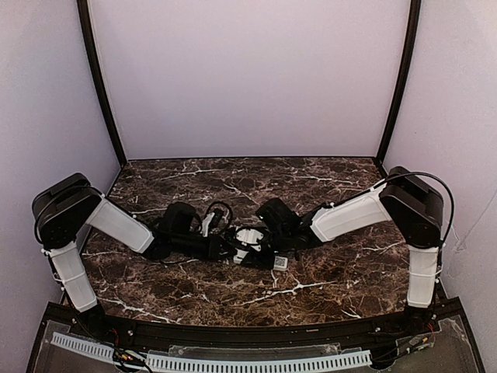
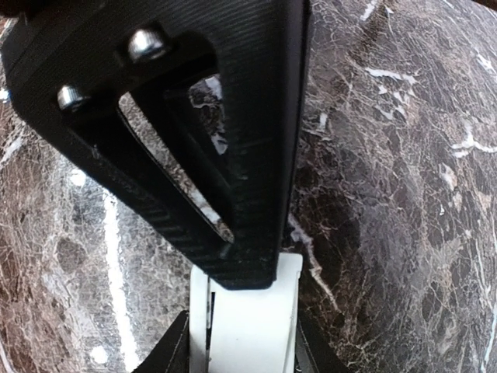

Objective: Load the batteries into the remote control
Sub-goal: Adjust the remote control without the battery cover at the center of the board, then load the battery cover onto the remote control without the battery cover.

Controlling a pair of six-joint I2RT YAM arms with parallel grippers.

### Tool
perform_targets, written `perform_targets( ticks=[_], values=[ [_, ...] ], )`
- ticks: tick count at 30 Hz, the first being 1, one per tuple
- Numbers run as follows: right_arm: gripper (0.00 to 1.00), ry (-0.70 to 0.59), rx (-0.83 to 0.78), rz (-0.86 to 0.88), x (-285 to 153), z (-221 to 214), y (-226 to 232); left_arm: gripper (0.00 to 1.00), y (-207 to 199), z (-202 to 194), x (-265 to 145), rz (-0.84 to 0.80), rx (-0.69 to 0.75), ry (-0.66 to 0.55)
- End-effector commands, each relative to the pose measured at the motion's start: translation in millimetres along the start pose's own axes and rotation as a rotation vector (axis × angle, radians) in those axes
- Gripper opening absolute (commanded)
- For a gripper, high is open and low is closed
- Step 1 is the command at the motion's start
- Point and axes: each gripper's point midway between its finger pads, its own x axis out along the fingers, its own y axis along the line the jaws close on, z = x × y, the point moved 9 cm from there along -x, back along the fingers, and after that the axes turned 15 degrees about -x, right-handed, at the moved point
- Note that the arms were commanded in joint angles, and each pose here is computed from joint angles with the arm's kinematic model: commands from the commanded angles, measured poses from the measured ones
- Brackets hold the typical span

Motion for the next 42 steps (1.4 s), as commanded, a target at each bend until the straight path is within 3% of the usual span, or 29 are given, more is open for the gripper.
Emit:
perform_targets(
  ticks=[1,16,20,26,28,31,36,42],
  values=[
    [0.35,0.034,0.019,-0.054,-1,-7,-2,0.17,2,-2,3,0.026,-0.008,0.028],
    [0.36,0.011,0.021,-0.046,-2,-5,0,0.13,5,-1,10,0.081,-0.01,0.06],
    [0.55,0.018,0.029,-0.054,-3,-5,-1,0.13,4,-3,13,0.126,0.008,0.074],
    [0.71,-0.016,0.069,-0.094,-22,2,-4,0.15,6,-4,13,0.171,0.012,0.088],
    [0.83,-0.038,0.089,-0.108,-32,5,-7,0.16,7,-5,13,0.188,0.014,0.091],
    [0.87,-0.076,0.112,-0.125,-48,10,-12,0.16,6,-5,15,0.201,0.022,0.097],
    [0.81,-0.132,0.16,-0.127,-72,7,-20,0.17,5,-6,16,0.235,0.04,0.103],
    [0.43,-0.122,0.231,-0.076,-70,-7,-24,0.18,4,-5,15,0.246,0.041,0.097]
  ],
)
